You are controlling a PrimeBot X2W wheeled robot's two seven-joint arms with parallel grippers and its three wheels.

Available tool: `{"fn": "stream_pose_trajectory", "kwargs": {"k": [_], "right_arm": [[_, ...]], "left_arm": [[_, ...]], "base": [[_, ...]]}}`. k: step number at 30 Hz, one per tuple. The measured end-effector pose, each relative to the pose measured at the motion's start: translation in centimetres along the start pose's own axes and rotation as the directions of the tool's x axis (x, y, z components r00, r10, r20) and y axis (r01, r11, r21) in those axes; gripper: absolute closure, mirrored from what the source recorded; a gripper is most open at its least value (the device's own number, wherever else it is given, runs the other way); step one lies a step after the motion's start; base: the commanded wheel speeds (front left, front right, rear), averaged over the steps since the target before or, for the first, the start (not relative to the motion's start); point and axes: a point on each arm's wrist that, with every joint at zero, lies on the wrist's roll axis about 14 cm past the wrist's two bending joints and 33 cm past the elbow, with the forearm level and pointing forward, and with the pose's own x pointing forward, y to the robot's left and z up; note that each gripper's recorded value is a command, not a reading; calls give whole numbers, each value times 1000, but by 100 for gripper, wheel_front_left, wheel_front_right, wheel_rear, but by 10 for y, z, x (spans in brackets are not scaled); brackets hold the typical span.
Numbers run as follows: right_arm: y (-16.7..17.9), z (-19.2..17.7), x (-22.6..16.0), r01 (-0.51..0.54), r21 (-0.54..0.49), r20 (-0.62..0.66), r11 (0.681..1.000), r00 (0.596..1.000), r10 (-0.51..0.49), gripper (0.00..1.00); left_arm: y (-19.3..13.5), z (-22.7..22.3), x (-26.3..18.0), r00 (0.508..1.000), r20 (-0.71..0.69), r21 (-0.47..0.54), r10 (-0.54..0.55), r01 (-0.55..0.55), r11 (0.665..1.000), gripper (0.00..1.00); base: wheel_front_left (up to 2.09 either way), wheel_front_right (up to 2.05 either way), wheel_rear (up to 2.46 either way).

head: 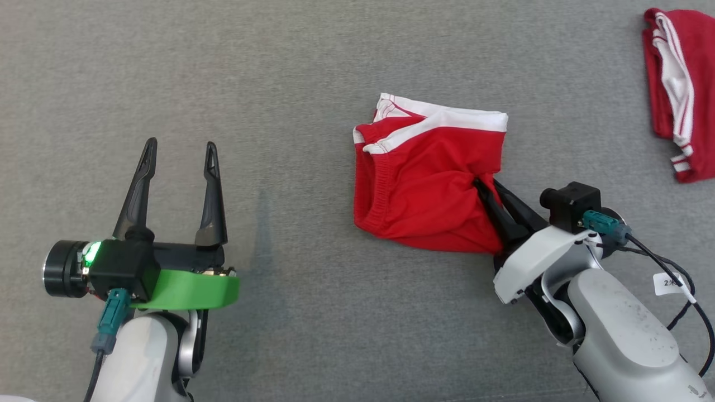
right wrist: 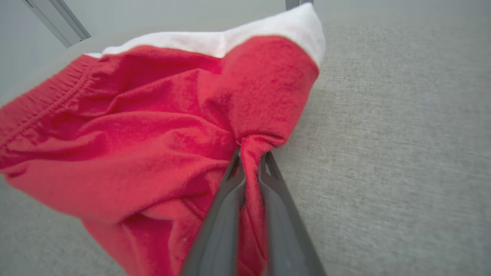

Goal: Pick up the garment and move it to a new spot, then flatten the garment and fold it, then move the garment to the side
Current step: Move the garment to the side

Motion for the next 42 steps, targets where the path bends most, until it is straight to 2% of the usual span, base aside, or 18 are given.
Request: {"fn": "stream_pose_trajectory", "kwargs": {"k": [5, 9, 15, 20, 25, 30, 34, 35, 36, 37, 38, 42], "right_arm": [[-39, 6, -33, 111, -11, 12, 994, 994, -111, 100], [-77, 13, -65, 224, -8, 29, 974, 974, -224, 100], [-128, 37, -93, 340, -73, 55, 937, 940, -337, 100], [-189, 65, -103, 442, -169, 73, 881, 897, -436, 100], [-243, 94, -104, 514, -268, 95, 815, 856, -508, 100], [-288, 97, -99, 566, -329, 76, 756, 814, -576, 100], [-316, 86, -95, 616, -310, 51, 724, 771, -634, 100], [-322, 80, -94, 625, -307, 38, 718, 762, -647, 97], [-325, 75, -94, 633, -299, 29, 714, 754, -656, 69], [-330, 68, -94, 646, -287, 19, 708, 742, -670, 22], [-334, 65, -93, 659, -272, 23, 701, 733, -680, 0], [-333, 64, -86, 680, -222, 67, 698, 725, -685, 0]], "left_arm": [[-33, -1, 13, 994, 8, -12, -106, 106, 994, 0], [-64, 0, 23, 980, 17, -22, -199, 199, 980, 0], [-112, 2, 37, 940, 40, -52, -337, 339, 939, 0], [-138, -2, 51, 908, 62, -67, -415, 418, 906, 0], [-148, -9, 67, 893, 81, -73, -443, 449, 891, 0], [-144, -33, 73, 897, 55, -95, -440, 443, 891, 0], [-136, -52, 76, 903, 27, -100, -429, 429, 898, 0], [-134, -57, 76, 905, 18, -101, -426, 425, 899, 0], [-133, -60, 76, 906, 10, -100, -423, 422, 901, 0], [-130, -63, 76, 908, 2, -99, -420, 418, 903, 0], [-128, -66, 75, 910, -5, -96, -414, 412, 906, 0], [-121, -71, 72, 917, -26, -89, -399, 395, 914, 0]], "base": [[0, 0, 0], [0, 0, 0], [0, 0, 0], [0, 0, 0], [0, 0, 0], [0, 0, 0], [0, 0, 0], [0, 0, 0], [0, 0, 0], [0, 0, 0], [0, 0, 0], [0, 0, 0]]}}
